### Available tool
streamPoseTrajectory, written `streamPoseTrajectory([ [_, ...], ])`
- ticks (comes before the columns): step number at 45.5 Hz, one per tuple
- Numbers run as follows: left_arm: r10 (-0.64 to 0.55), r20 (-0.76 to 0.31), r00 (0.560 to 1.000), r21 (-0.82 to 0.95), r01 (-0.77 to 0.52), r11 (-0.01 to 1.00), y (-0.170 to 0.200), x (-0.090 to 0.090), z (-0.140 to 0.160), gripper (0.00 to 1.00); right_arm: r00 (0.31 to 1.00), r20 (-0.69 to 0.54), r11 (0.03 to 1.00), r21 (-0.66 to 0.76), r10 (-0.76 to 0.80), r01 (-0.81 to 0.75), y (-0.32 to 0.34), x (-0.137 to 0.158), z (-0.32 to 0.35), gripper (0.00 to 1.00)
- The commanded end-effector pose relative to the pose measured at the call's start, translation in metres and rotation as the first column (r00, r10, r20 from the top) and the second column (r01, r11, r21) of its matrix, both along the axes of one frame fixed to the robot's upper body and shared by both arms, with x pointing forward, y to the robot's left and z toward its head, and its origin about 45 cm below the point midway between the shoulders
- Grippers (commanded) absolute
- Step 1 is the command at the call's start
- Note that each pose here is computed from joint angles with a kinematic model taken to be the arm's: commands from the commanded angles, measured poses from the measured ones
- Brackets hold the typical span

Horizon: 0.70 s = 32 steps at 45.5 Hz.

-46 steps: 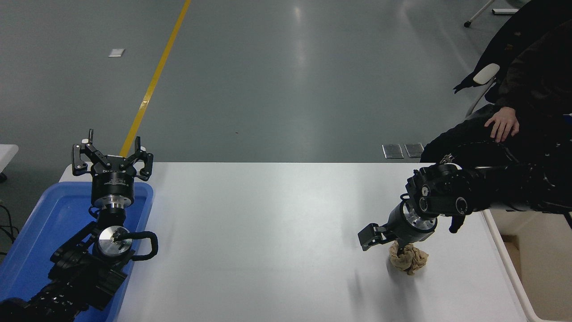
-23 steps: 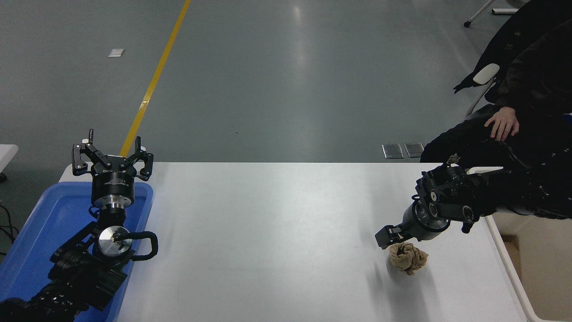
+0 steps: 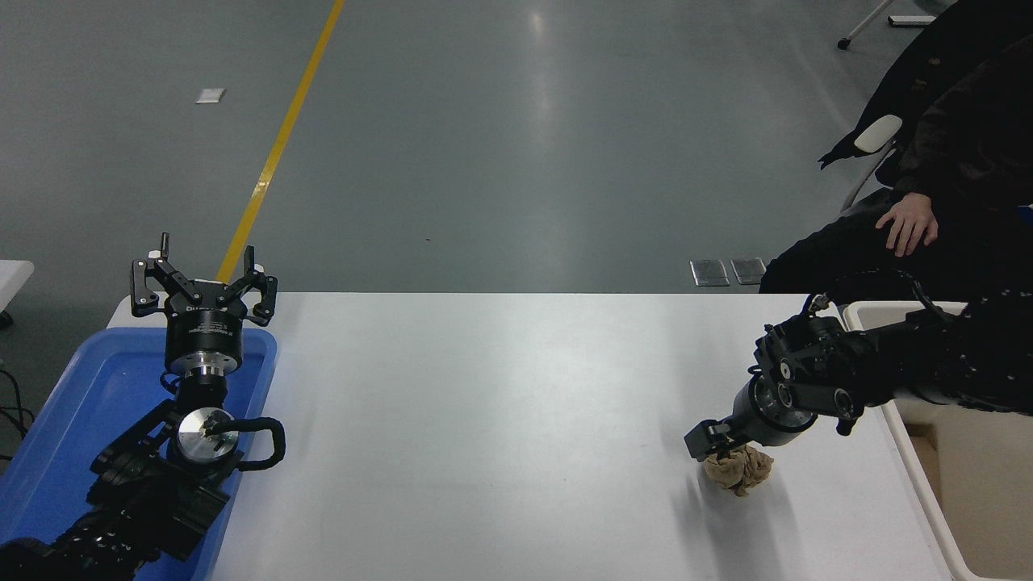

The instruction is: Pick up paper ball place in dustbin

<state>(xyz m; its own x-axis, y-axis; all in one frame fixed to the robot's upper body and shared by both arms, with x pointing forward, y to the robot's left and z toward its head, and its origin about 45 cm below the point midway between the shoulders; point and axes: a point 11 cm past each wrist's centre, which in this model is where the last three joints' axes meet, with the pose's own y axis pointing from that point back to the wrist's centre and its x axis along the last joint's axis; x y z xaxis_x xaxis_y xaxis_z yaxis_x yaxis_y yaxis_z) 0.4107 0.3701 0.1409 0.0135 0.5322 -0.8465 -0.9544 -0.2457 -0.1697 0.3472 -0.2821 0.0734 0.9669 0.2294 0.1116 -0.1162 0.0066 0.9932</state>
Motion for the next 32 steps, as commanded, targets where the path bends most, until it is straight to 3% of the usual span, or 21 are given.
streamPoseTrajectory([
  [1,0.000,0.000,1.000,0.000,0.000,1.000,0.000,0.000,0.000,0.99,1.000,0.007,1.000,0.001,0.004,-0.004,0.001,-0.002,-0.010,0.63],
  [3,0.001,0.001,1.000,0.000,-0.001,1.000,0.000,0.000,0.000,0.99,1.000,0.008,1.000,0.000,0.007,-0.007,0.002,-0.002,-0.010,0.41],
  [7,0.000,0.000,1.000,0.000,0.000,1.000,0.000,0.000,0.000,0.99,1.000,0.013,1.000,-0.001,0.009,-0.009,0.002,0.000,-0.008,0.22],
  [9,-0.001,-0.001,1.000,0.001,0.001,1.000,0.000,0.000,0.000,0.99,1.000,0.016,1.000,-0.001,0.010,-0.010,0.002,0.003,-0.005,0.00],
  [20,-0.001,-0.001,1.000,0.001,0.001,1.000,0.000,0.000,0.000,0.99,0.999,0.042,1.000,0.013,0.009,-0.010,0.003,0.022,0.042,0.00],
  [32,0.000,0.000,1.000,0.000,0.000,1.000,0.000,0.000,0.000,0.99,0.997,0.074,0.999,0.041,-0.014,0.011,-0.002,0.041,0.160,0.00],
])
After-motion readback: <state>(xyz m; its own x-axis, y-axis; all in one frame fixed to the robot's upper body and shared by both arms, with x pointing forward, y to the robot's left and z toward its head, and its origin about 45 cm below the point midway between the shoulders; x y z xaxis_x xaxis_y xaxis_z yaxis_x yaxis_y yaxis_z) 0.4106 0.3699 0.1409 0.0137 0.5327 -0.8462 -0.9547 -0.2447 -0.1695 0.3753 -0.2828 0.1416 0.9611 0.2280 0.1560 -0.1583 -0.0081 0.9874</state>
